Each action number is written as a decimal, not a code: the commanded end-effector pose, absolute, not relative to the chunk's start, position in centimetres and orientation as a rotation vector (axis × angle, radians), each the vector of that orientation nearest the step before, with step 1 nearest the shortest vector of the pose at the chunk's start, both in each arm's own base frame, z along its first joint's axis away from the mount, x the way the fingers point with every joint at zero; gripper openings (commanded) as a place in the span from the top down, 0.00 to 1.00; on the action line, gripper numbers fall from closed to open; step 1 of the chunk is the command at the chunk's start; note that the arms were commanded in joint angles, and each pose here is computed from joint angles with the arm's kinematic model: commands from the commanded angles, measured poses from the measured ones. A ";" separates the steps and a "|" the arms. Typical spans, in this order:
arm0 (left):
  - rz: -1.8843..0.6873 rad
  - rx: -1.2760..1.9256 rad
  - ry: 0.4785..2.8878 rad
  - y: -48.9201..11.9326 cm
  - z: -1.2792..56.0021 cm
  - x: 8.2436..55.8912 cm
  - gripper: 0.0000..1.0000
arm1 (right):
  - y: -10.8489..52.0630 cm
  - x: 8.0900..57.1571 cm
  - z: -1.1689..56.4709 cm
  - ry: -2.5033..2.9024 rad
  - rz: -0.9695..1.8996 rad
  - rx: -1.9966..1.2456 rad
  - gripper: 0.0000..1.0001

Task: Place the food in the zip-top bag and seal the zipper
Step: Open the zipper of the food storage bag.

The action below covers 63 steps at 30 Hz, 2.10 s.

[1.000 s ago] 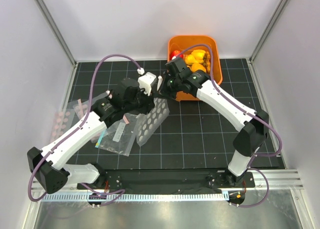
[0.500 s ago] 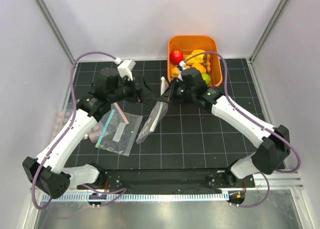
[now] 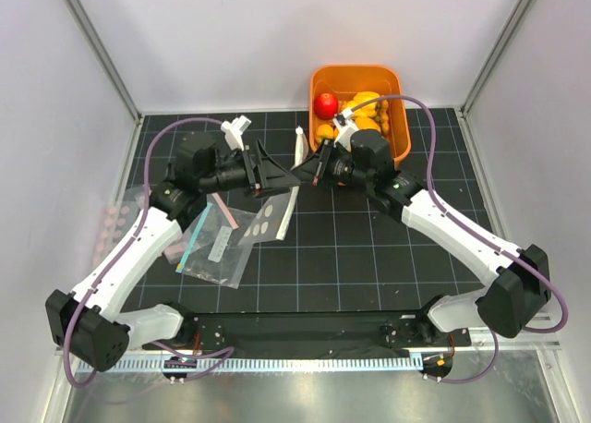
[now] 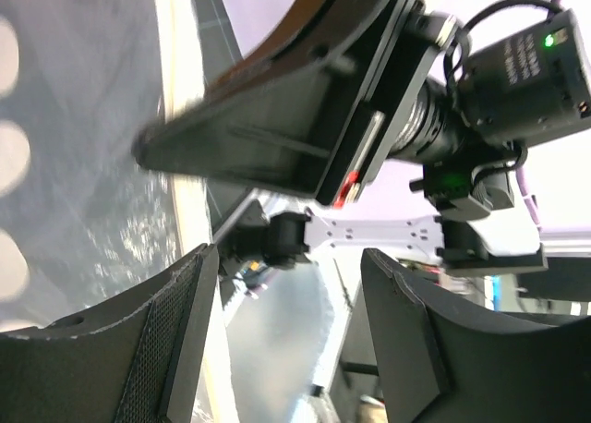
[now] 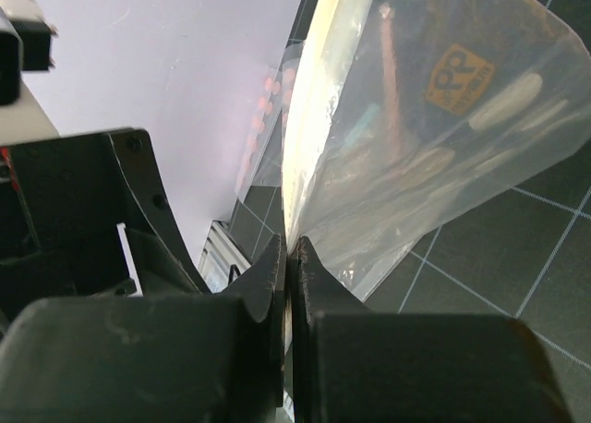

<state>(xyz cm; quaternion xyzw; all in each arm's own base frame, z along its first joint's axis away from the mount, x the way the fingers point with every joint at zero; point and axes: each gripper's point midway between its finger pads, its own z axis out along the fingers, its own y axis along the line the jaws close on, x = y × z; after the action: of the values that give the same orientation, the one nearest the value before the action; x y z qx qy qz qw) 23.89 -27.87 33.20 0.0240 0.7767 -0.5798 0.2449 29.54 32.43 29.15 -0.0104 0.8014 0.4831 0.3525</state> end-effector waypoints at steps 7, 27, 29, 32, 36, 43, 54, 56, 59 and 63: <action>-1.658 0.037 2.111 -27.2 32.9 21.4 0.35 | 32.3 30.1 32.9 1.943 1.278 -0.022 0.99; -1.541 -0.023 2.232 -28.5 29.1 22.0 0.27 | 31.4 29.3 34.6 1.907 1.283 -0.014 0.99; -1.544 -0.012 2.224 -28.6 29.5 22.2 0.31 | 31.4 29.2 34.6 1.910 1.285 -0.011 0.99; -1.552 0.010 2.237 -29.1 29.4 22.4 0.40 | 31.4 29.2 34.7 1.909 1.286 -0.007 0.99; -1.524 0.011 2.256 -29.4 28.5 23.1 0.54 | 31.4 29.3 34.8 1.907 1.292 0.008 0.99; -1.510 0.021 2.235 -29.9 28.9 24.1 0.62 | 31.2 29.3 34.4 1.925 1.285 0.029 0.99; -1.484 0.054 2.223 -30.5 29.4 25.4 0.55 | 30.5 29.9 32.6 2.023 1.177 0.090 0.99; -1.475 0.077 2.228 -30.8 29.4 25.4 0.56 | 30.6 29.9 32.5 2.028 1.176 0.097 0.99; -1.472 0.095 2.244 -31.3 29.2 25.5 0.60 | 30.7 29.9 32.8 2.027 1.177 0.101 0.99; -1.481 0.116 2.252 -32.0 29.2 25.6 0.64 | 30.5 30.1 32.9 2.031 1.151 0.119 0.99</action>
<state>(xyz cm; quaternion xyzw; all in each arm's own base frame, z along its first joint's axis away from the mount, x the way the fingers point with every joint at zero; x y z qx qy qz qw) 25.36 -31.42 27.35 0.0172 0.8259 -0.5264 0.2011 29.72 30.36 30.00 0.0415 0.8181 0.4413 0.3664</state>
